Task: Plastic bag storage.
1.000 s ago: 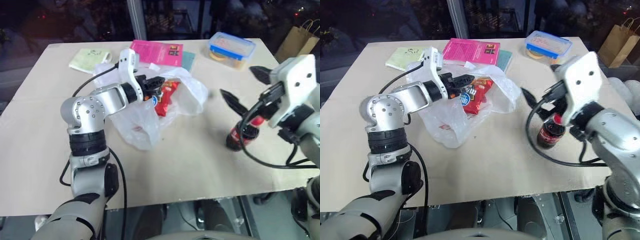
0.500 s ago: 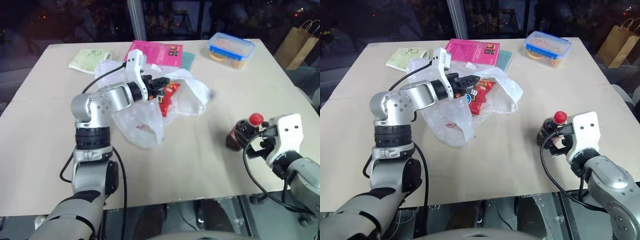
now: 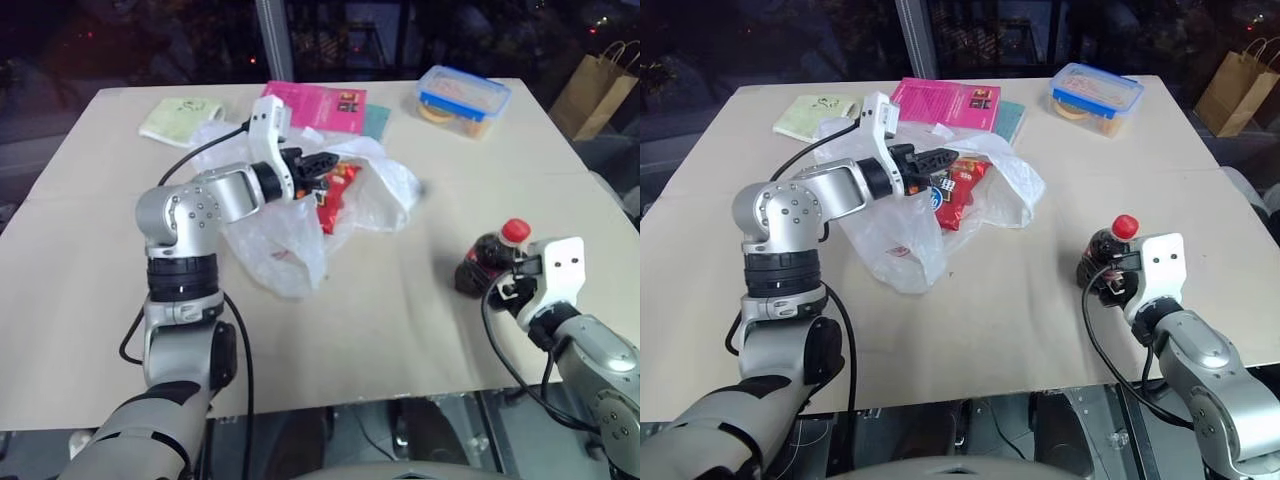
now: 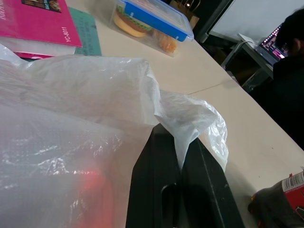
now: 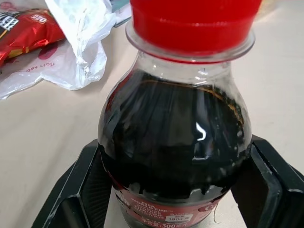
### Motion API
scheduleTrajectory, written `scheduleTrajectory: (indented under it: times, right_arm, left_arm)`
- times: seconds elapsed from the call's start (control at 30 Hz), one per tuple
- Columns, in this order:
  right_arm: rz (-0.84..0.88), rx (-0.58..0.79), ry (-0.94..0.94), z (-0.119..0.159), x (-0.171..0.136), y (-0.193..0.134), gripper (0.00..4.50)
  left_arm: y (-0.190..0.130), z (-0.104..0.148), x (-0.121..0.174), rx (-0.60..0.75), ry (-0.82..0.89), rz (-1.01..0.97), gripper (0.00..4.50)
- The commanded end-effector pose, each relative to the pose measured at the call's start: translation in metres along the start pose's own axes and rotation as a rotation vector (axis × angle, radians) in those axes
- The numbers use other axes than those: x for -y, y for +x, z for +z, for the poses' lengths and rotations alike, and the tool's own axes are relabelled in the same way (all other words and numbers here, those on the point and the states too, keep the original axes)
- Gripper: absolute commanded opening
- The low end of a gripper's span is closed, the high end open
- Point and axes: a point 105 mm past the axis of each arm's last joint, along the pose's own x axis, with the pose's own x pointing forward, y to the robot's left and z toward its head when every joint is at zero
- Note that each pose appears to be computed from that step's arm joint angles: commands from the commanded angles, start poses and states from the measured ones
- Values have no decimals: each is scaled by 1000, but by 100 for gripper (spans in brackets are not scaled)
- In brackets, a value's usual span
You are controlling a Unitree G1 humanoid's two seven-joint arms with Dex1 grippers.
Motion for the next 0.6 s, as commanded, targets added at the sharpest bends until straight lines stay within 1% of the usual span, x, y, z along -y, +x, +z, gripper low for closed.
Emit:
scheduleTrajectory:
  times: [0.03,0.07,0.1,0.13,0.17,0.2,0.3,0.37,0.43,0.5,0.6]
  right_arm:
    - [273,154,-37,41,-52,-3,300]
    - [383,175,-41,50,-74,1,300]
    - [449,184,-60,56,-88,12,300]
    - [476,186,-78,61,-96,21,300]
    - [472,175,-98,62,-99,34,300]
    - [499,168,-128,65,-109,49,300]
    - [564,153,-151,70,-130,73,300]
    - [576,146,-92,73,-141,94,300]
    - [576,135,15,72,-150,110,300]
    - [581,139,94,71,-154,117,300]
    - [602,175,244,84,-162,126,300]
  left_arm:
    - [-9,20,7,56,42,-14,0]
    - [-10,22,7,58,46,-16,0]
    - [-10,23,7,60,51,-20,0]
    - [-10,25,7,61,54,-23,0]
    - [-10,25,8,60,58,-26,0]
    - [-11,26,9,58,65,-29,0]
    - [-13,27,10,54,80,-35,0]
    - [-16,30,12,57,99,-36,0]
    - [-21,34,15,65,118,-45,0]
    - [-27,37,18,75,119,-55,0]
    - [-37,36,22,79,95,-81,0]
